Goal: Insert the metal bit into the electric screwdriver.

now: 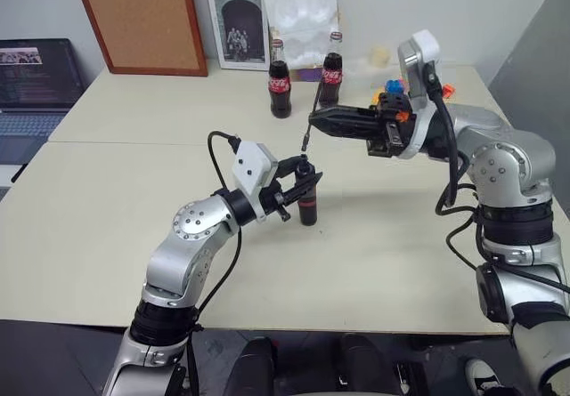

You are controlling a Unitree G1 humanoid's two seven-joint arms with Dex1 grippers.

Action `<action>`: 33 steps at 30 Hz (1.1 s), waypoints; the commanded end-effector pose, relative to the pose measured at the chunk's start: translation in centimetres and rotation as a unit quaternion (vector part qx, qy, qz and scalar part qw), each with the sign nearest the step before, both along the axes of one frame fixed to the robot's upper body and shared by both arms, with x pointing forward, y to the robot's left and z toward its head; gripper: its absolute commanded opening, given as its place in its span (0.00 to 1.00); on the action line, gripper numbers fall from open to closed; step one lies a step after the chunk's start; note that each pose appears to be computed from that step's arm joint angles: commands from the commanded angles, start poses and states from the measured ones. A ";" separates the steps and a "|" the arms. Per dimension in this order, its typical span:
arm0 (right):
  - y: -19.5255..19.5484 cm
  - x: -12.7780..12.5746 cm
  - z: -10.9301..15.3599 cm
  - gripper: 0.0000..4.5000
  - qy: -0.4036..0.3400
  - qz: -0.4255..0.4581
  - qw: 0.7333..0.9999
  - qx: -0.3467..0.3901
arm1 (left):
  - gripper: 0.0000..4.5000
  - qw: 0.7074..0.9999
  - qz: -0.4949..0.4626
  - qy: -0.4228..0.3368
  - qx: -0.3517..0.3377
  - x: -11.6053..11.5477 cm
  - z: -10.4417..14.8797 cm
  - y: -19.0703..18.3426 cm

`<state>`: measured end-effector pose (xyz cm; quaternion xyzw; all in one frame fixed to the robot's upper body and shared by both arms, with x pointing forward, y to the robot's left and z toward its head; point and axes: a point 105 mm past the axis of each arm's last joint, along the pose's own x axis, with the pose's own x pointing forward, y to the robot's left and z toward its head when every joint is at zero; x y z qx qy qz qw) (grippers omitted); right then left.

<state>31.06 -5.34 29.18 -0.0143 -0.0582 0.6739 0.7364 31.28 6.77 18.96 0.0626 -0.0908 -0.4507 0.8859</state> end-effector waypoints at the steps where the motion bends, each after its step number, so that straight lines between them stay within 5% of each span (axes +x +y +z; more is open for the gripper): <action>1: -0.1 -0.1 0.9 0.02 -0.033 0.007 0.999 -0.002 | 0.38 1.000 -0.018 -0.011 -0.008 -0.9 0.7 -0.4; 33: 0.4 0.1 -0.3 0.02 -0.054 0.041 0.997 -0.044 | 0.38 0.999 -0.041 -0.010 -0.001 -1.7 0.5 -0.5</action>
